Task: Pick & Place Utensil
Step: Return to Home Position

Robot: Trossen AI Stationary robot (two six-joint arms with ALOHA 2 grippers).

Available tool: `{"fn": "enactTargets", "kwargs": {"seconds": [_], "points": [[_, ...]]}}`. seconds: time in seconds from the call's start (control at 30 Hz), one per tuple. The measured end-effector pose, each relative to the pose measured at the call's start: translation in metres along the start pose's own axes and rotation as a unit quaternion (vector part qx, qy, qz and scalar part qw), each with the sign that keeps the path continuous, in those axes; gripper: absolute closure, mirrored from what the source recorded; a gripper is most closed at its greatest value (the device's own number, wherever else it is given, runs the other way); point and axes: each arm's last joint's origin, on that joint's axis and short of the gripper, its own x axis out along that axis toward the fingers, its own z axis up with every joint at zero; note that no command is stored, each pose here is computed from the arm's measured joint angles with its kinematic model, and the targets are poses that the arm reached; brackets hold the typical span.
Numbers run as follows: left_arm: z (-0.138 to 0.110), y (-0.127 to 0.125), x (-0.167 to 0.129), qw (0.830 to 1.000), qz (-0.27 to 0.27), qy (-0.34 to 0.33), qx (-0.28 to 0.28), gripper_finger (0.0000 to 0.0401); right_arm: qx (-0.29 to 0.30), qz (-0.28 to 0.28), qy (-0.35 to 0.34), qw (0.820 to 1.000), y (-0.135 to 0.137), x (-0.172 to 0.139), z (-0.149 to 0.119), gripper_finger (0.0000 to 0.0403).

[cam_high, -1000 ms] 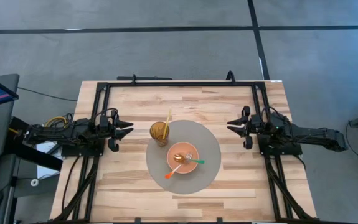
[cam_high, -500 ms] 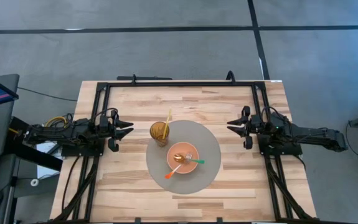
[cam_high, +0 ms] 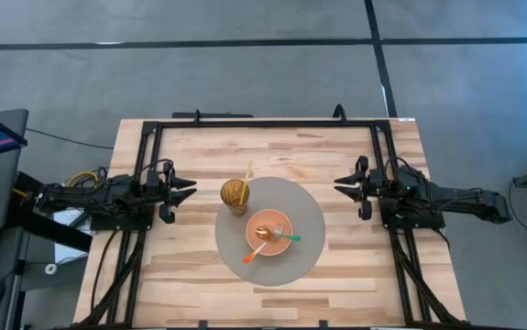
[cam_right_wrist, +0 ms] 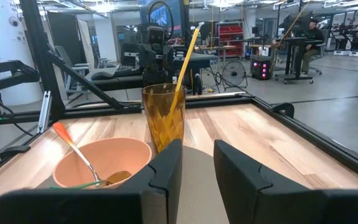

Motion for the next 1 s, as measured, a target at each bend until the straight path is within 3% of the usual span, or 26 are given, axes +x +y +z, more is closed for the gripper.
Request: {"fn": "enactTargets", "kwargs": {"seconds": [1.0], "points": [[0.0003, 0.0000, 0.0000, 1.000, 0.000, -0.001, 0.000, 0.0293, 0.000, 0.000, 0.000, 1.000, 0.0000, 0.0000, 0.0000, 0.0316]]}}
